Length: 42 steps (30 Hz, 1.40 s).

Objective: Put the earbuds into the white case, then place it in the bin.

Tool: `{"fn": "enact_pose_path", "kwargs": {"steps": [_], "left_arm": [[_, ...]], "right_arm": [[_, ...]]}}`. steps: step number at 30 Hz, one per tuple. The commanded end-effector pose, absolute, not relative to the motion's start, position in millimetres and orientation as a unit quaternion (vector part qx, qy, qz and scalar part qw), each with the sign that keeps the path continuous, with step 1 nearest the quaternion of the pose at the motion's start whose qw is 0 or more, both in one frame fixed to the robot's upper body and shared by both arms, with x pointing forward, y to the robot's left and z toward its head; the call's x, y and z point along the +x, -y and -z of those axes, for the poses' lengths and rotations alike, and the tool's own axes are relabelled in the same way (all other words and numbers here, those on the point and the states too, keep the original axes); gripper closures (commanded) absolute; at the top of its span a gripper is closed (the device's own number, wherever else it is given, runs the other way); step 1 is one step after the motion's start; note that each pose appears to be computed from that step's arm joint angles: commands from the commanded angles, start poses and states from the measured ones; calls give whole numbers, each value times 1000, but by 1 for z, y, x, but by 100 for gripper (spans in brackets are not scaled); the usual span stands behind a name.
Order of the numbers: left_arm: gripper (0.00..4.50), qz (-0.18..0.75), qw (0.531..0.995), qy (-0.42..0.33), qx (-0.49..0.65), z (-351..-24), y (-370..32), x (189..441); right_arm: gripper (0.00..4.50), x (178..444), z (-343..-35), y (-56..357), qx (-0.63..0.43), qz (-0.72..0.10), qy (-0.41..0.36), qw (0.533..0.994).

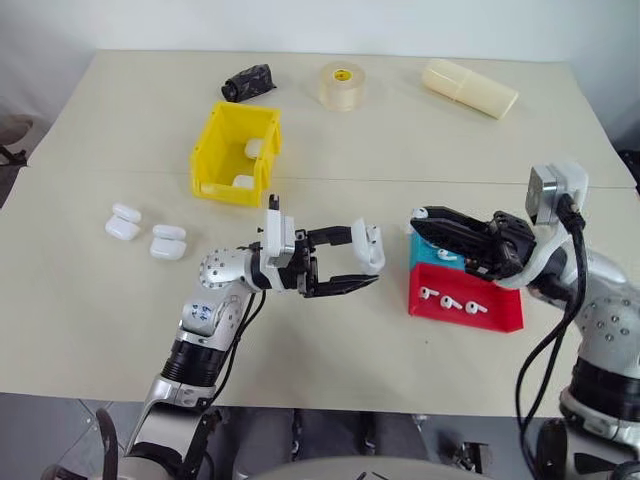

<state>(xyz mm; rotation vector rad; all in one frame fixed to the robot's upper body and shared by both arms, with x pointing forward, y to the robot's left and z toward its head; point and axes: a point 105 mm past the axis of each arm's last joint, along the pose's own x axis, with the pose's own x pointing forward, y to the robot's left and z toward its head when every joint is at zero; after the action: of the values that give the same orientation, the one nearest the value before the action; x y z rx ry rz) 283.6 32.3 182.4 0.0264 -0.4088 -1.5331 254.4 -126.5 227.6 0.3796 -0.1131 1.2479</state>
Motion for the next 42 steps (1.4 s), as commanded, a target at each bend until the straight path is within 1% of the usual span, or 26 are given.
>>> {"fn": "enact_pose_path", "kwargs": {"steps": [1, 6, 16, 24, 26, 27, 30, 33, 36, 39, 41, 42], "left_arm": [[176, 693, 691, 204, 6, -194, -30, 282], [176, 699, 686, 202, 4, -196, -27, 281], [176, 704, 680, 205, 2, -198, -25, 279], [176, 706, 675, 214, -4, -202, -25, 275], [176, 709, 671, 216, -8, -202, -25, 273], [176, 710, 669, 218, -9, -203, -24, 272], [176, 713, 666, 220, -13, -203, -24, 271], [176, 714, 664, 220, -12, -202, -24, 270], [176, 714, 665, 218, -3, -199, -27, 269], [176, 706, 673, 215, 43, -193, -36, 271], [176, 700, 677, 216, 78, -189, -40, 272], [176, 700, 675, 217, 85, -188, -40, 272]], "right_arm": [[392, 241, -238, 117, 178, -585, 83, 787], [392, 233, -231, 106, 180, -590, 79, 783], [392, 236, -211, 103, 159, -583, 53, 795], [392, 235, -190, 99, 145, -590, 5, 794], [323, 232, -192, 96, 159, -598, 1, 785], [296, 232, -193, 95, 158, -602, 4, 783], [194, 231, -195, 96, 155, -604, 9, 782], [94, 232, -198, 102, 147, -600, 13, 786], [4, 235, -201, 119, 119, -581, 13, 805], [4, 240, -199, 149, 72, -550, -4, 832], [4, 239, -198, 162, 43, -543, -18, 838], [22, 239, -197, 165, 32, -543, -24, 839]]}}
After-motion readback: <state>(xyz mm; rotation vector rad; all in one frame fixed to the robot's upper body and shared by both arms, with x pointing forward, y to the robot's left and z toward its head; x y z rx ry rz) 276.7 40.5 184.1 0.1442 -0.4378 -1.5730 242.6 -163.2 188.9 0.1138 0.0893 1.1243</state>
